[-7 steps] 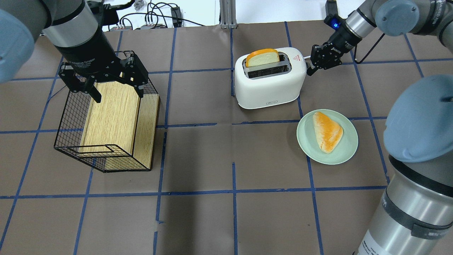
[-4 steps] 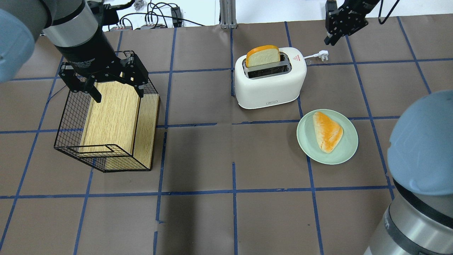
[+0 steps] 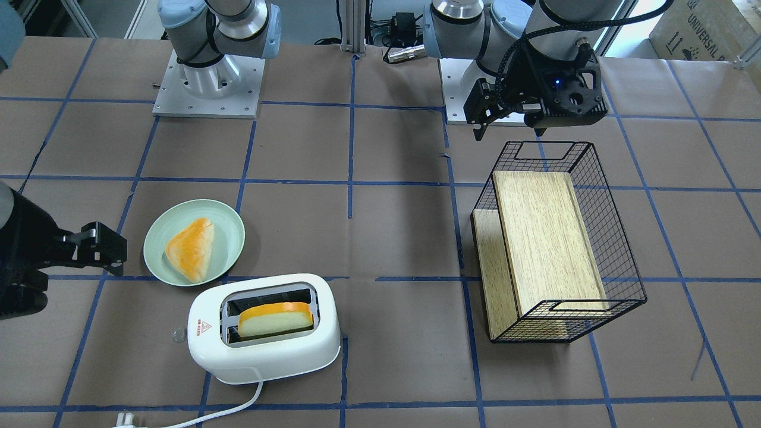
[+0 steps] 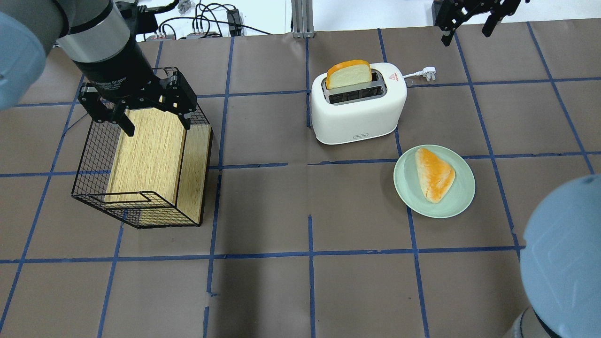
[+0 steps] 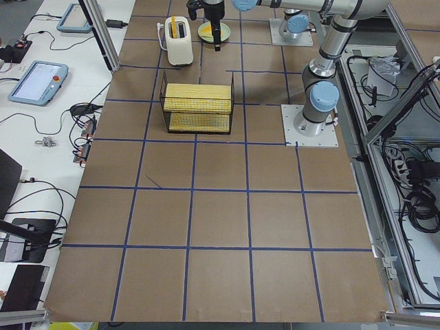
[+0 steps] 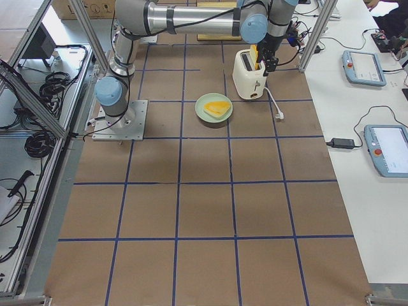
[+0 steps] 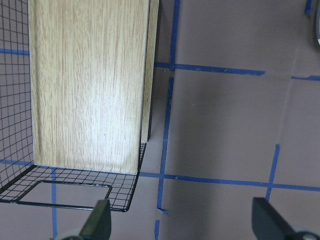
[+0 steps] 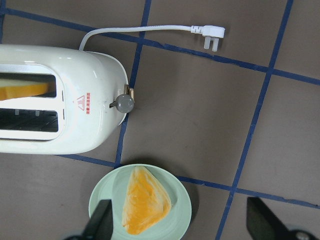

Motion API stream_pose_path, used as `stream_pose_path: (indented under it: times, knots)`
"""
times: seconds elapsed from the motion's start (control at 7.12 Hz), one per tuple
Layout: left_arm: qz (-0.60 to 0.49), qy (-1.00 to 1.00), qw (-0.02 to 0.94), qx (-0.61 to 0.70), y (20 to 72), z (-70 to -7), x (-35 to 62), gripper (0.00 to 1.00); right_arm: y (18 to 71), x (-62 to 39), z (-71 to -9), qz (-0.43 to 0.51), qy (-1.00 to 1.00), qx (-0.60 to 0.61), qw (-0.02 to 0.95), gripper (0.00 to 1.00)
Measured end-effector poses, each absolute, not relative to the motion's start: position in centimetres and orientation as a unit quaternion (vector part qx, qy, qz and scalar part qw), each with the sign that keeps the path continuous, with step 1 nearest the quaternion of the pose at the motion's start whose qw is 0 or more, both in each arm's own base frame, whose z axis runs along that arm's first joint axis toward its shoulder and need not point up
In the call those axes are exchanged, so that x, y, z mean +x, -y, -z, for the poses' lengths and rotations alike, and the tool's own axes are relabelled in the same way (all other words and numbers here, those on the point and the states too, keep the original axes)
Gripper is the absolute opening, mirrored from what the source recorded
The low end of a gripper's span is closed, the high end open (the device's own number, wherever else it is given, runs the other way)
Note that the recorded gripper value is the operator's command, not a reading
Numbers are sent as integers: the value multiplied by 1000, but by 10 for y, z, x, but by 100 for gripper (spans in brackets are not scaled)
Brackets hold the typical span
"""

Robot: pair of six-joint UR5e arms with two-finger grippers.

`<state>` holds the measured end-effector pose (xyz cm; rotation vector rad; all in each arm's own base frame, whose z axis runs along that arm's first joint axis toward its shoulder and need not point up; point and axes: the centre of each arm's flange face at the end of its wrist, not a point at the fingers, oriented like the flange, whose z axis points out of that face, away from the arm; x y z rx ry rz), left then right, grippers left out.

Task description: Press toaster with right arm

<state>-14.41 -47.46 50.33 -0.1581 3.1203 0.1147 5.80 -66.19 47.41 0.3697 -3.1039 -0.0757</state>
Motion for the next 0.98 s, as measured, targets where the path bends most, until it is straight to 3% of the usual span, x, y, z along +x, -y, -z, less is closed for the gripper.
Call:
stream_pose_path:
  times: [0.56, 0.98]
  knots:
    - [-37, -998, 8, -51, 475, -503, -144, 100, 525, 76, -502, 23, 996, 82, 12, 100]
    - [-37, -998, 8, -51, 475, -503, -144, 100, 505, 78, -502, 21, 997, 78, 12, 100]
